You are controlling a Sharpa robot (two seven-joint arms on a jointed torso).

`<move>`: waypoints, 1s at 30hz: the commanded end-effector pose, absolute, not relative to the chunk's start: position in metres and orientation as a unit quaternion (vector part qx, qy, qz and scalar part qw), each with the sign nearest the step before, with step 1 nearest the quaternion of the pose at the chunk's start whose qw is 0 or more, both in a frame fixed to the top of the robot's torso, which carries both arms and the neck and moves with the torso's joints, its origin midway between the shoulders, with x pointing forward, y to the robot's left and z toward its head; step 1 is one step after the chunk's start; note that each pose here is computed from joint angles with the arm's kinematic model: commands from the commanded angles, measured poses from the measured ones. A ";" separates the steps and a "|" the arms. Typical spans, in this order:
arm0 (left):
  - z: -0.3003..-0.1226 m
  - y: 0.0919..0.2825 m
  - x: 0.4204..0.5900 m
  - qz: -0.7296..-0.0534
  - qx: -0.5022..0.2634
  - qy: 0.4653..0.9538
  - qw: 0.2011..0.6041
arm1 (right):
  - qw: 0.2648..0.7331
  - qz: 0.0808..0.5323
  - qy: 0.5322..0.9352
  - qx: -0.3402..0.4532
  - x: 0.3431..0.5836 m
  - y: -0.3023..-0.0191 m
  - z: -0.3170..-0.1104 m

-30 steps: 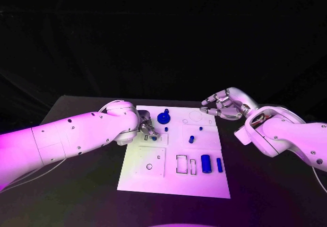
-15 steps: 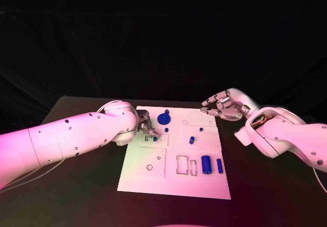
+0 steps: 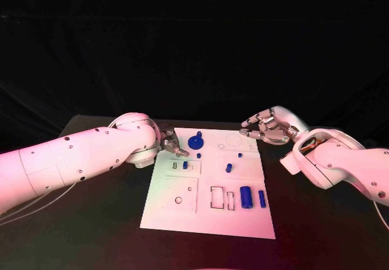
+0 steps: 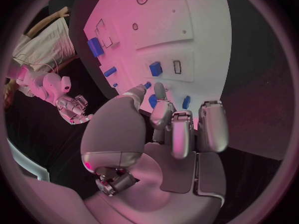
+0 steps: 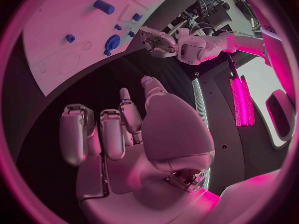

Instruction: Assemble the parts on the task board

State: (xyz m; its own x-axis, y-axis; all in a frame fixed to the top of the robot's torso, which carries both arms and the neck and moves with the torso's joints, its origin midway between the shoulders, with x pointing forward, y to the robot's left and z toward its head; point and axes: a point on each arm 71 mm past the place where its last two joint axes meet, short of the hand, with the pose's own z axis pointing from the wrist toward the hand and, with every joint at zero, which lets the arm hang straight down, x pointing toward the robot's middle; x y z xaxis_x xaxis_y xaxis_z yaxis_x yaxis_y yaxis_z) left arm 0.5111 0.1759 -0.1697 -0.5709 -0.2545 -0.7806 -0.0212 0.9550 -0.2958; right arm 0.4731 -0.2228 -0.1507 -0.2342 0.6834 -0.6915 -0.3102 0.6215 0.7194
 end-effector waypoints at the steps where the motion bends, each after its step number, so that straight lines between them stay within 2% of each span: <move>1: -0.162 0.179 0.515 -0.147 -0.103 0.876 0.448 | 0.600 0.414 0.671 0.135 0.473 -0.222 -0.151; 7: -0.151 0.193 0.535 -0.137 -0.124 0.869 0.460 | 0.600 0.413 0.671 0.135 0.474 -0.222 -0.152; 14: -0.155 0.203 0.553 -0.107 -0.127 0.868 0.467 | 0.599 0.413 0.672 0.135 0.474 -0.222 -0.153; 30: -0.173 0.207 0.566 -0.068 -0.122 0.883 0.447 | 0.597 0.415 0.673 0.135 0.474 -0.220 -0.154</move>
State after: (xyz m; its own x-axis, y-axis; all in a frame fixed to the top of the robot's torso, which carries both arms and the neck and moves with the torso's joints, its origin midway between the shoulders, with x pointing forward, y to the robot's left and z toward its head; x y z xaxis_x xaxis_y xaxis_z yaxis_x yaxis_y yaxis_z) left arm 0.5668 0.2088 -0.1718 -0.5450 -0.3005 -0.7827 -0.1745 0.9538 -0.2447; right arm 0.4743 -0.2222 -0.1538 -0.2374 0.6830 -0.6908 -0.3048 0.6228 0.7206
